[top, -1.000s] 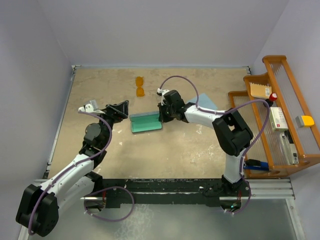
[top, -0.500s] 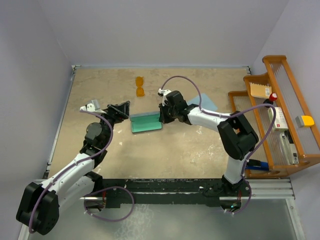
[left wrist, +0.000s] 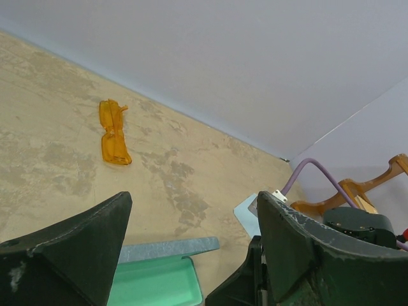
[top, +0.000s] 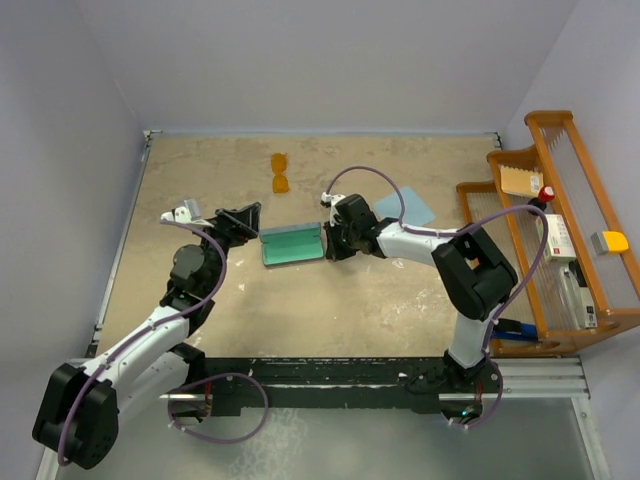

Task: Organize the sunglasses
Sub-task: Adjust the sunglasses case at the center of the board.

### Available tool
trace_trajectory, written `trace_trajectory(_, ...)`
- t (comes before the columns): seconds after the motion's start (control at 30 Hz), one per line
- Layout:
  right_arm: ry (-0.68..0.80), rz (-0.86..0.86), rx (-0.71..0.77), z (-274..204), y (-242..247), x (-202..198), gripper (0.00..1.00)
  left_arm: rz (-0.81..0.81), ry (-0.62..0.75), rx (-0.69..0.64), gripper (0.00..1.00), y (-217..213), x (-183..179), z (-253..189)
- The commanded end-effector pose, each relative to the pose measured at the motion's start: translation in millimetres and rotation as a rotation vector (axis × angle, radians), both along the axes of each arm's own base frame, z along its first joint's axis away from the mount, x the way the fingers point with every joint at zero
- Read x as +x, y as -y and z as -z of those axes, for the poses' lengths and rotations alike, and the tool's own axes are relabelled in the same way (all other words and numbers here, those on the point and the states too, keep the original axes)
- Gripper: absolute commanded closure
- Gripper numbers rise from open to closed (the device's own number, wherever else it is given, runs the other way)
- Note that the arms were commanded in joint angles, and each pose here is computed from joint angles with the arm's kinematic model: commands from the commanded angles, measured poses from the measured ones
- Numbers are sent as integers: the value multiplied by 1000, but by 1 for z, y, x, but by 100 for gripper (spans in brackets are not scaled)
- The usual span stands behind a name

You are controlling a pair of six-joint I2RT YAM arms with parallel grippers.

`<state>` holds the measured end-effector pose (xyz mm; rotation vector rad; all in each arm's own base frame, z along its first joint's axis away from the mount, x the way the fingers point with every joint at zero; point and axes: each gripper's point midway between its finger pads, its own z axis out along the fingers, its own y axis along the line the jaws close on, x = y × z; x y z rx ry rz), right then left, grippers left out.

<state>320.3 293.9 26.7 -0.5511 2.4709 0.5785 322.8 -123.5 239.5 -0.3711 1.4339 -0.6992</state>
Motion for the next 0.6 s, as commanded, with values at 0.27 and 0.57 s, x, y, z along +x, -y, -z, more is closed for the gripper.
trace_trajectory(0.27, 60, -20, 65, -17, -24, 21, 100, 7, 57, -22, 24, 1, 1, -20)
trace_trajectory(0.57, 44, -39, 88, -17, -37, 22, 100, 7, 50, -16, 24, 2, 2, -16)
